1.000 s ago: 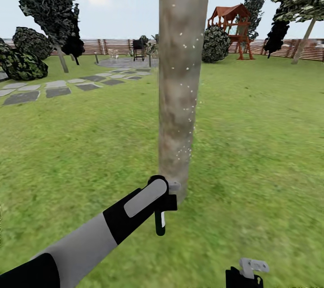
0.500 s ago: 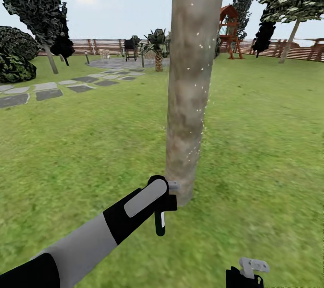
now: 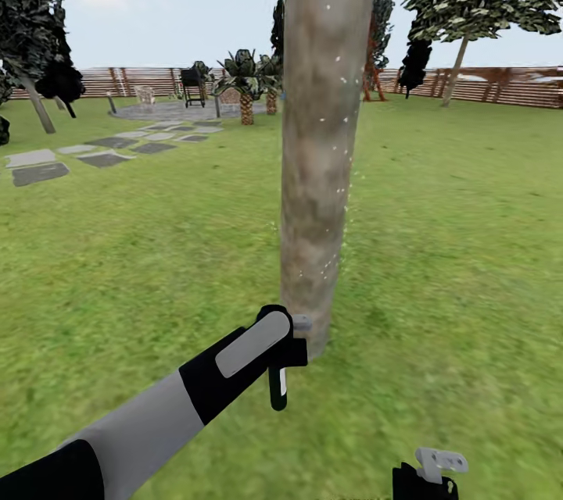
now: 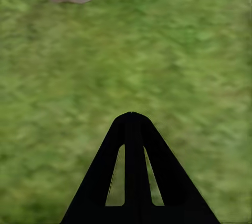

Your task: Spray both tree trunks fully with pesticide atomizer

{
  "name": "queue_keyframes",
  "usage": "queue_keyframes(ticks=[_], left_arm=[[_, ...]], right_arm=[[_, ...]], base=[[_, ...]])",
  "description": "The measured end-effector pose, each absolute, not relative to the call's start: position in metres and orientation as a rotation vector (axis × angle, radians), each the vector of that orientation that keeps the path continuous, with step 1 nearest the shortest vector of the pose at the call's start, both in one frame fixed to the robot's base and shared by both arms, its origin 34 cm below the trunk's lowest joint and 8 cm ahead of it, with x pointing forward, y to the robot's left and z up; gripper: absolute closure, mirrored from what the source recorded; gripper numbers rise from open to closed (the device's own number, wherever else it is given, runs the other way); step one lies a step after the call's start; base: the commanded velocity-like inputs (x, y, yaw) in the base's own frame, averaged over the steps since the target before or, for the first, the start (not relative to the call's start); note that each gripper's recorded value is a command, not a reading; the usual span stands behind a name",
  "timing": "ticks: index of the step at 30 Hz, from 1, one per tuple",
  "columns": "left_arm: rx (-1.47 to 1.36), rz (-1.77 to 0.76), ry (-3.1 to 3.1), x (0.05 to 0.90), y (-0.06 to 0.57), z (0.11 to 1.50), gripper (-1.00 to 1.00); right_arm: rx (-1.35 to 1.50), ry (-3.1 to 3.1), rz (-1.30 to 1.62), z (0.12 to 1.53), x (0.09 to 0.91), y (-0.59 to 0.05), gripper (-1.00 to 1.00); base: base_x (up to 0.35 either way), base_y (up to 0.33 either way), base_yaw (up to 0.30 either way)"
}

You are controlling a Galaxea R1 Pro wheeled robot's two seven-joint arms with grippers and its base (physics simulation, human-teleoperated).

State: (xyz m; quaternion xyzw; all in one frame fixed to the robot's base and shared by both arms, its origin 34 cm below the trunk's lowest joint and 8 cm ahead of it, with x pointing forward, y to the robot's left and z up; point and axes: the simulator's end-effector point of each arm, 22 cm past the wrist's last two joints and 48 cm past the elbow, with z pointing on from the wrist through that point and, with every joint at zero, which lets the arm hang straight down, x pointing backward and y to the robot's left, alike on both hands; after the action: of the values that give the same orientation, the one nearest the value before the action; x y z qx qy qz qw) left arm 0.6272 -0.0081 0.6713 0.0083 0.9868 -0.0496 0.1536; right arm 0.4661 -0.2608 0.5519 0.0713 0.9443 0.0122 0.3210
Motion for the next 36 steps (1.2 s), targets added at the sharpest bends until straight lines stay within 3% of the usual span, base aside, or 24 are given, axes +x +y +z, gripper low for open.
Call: queue_keyframes(ticks=[20,36], left_arm=[[0.025,-0.139,2.830,0.6270,-0.0077,0.6711,1.00],[0.025,-0.134,2.838,0.6241,-0.0067,0.6670,1.00]], right_arm=[[0.188,2.482,0.033,0.5518,0.4659,-0.2602,1.00],[0.190,2.482,0.034,0.5516,0.4658,-0.2597,1.00]], base=[[0.116,0.333,-0.244],[0.006,0.243,-0.245]])
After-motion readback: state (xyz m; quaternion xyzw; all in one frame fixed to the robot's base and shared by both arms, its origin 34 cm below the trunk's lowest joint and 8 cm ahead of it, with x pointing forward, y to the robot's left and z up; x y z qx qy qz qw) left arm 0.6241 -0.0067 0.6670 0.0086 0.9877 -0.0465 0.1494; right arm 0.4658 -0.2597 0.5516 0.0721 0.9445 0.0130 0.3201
